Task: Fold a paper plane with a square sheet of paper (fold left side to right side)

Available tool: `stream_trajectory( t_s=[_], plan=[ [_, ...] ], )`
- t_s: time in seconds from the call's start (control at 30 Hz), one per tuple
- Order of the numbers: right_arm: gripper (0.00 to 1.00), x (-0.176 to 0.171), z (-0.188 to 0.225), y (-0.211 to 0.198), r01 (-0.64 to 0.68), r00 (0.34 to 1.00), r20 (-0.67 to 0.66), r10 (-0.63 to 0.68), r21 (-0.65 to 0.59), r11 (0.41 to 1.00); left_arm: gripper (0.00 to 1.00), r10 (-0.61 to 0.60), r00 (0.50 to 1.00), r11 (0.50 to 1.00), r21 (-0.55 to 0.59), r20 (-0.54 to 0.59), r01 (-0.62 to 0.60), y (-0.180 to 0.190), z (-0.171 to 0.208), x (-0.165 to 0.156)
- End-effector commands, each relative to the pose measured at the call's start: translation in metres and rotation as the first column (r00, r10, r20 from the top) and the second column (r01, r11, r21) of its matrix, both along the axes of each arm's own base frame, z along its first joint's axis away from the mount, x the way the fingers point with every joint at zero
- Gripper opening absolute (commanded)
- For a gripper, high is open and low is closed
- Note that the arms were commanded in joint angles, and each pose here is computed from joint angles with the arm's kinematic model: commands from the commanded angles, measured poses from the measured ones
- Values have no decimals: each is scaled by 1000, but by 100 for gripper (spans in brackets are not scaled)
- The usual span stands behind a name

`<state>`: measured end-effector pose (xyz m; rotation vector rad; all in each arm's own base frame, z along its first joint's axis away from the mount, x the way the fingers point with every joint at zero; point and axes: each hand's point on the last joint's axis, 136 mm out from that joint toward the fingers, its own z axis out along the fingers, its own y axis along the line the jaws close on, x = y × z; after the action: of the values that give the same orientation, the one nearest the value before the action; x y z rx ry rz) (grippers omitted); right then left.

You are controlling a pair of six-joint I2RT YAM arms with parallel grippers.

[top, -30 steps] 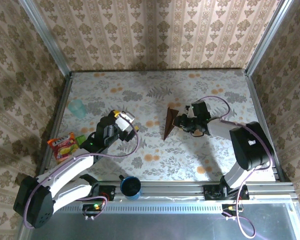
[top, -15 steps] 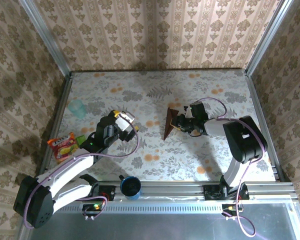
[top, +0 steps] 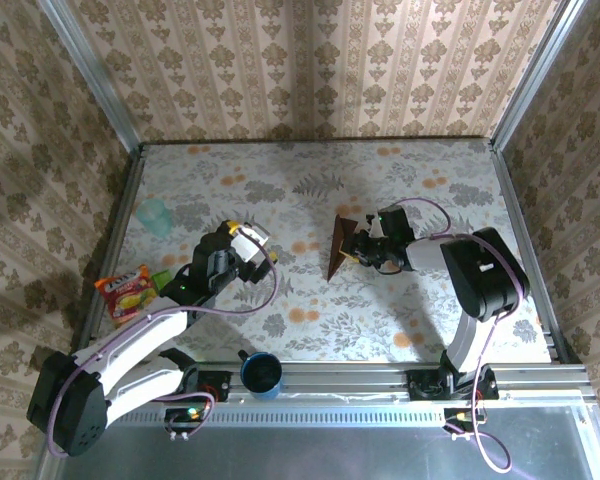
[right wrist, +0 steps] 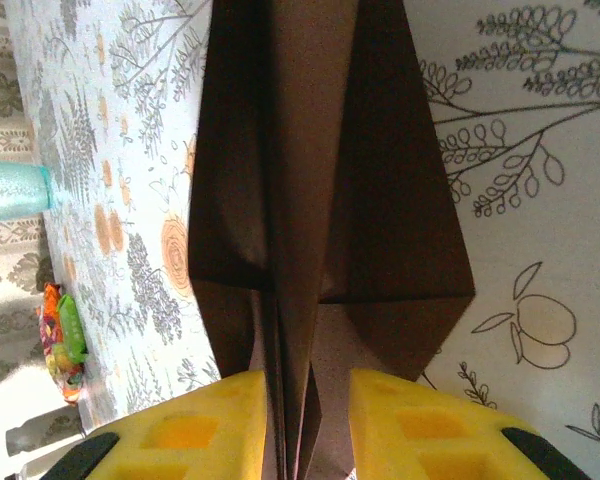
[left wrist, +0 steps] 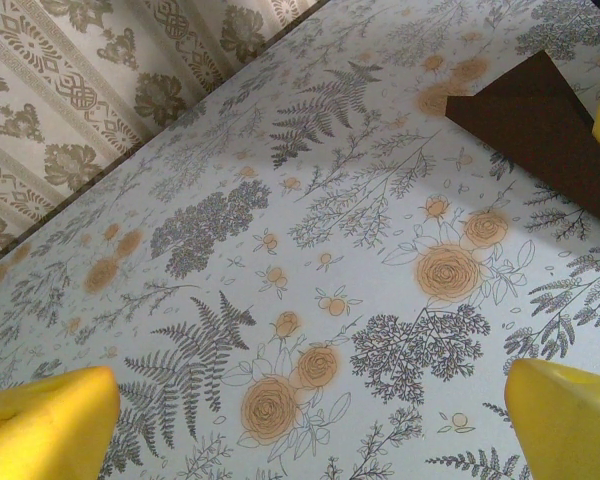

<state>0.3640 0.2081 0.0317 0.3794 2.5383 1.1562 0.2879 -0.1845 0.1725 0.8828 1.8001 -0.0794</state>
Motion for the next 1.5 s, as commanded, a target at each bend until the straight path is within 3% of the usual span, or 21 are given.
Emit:
stream_trajectory(
  t_s=[0.0, 0.47, 0.73, 0.9, 1.07, 1.27, 1.37, 1.47],
  plan=[
    [30, -4, -3, 9, -25, 1000, -14, 26, 30, 999, 100, -7, 1000, 1000, 5, 12, 7, -1, 4, 2],
    [24, -1, -3, 27, -53, 999, -13, 53, 29, 998, 100, -7, 1000, 1000, 5, 13, 7, 0, 5, 2],
    [6, 1, 10, 26, -39, 999, 1, 39, -2, 999, 100, -4, 1000, 1000, 9, 16, 4, 0, 6, 2],
    [4, -5, 33, 10, -59, 998, -27, 56, -139, 989, 100, -4, 1000, 1000, 7, 19, 4, 1, 7, 2],
    [4, -23, 43, -16, -140, 983, -162, 88, -347, 927, 100, -5, 1000, 1000, 10, 15, 4, 0, 6, 2],
    [4, -32, 46, -44, -259, 953, -286, 104, -586, 768, 100, -5, 1000, 1000, 13, 12, 5, 0, 5, 2],
    [4, -28, 47, -46, -282, 948, -300, 107, -635, 719, 100, -5, 1000, 1000, 16, 9, 5, 0, 4, 2],
    [5, -22, 42, -40, -284, 948, -298, 110, -639, 715, 100, -5, 1000, 1000, 20, 4, 5, 0, 2, 3]
  ],
)
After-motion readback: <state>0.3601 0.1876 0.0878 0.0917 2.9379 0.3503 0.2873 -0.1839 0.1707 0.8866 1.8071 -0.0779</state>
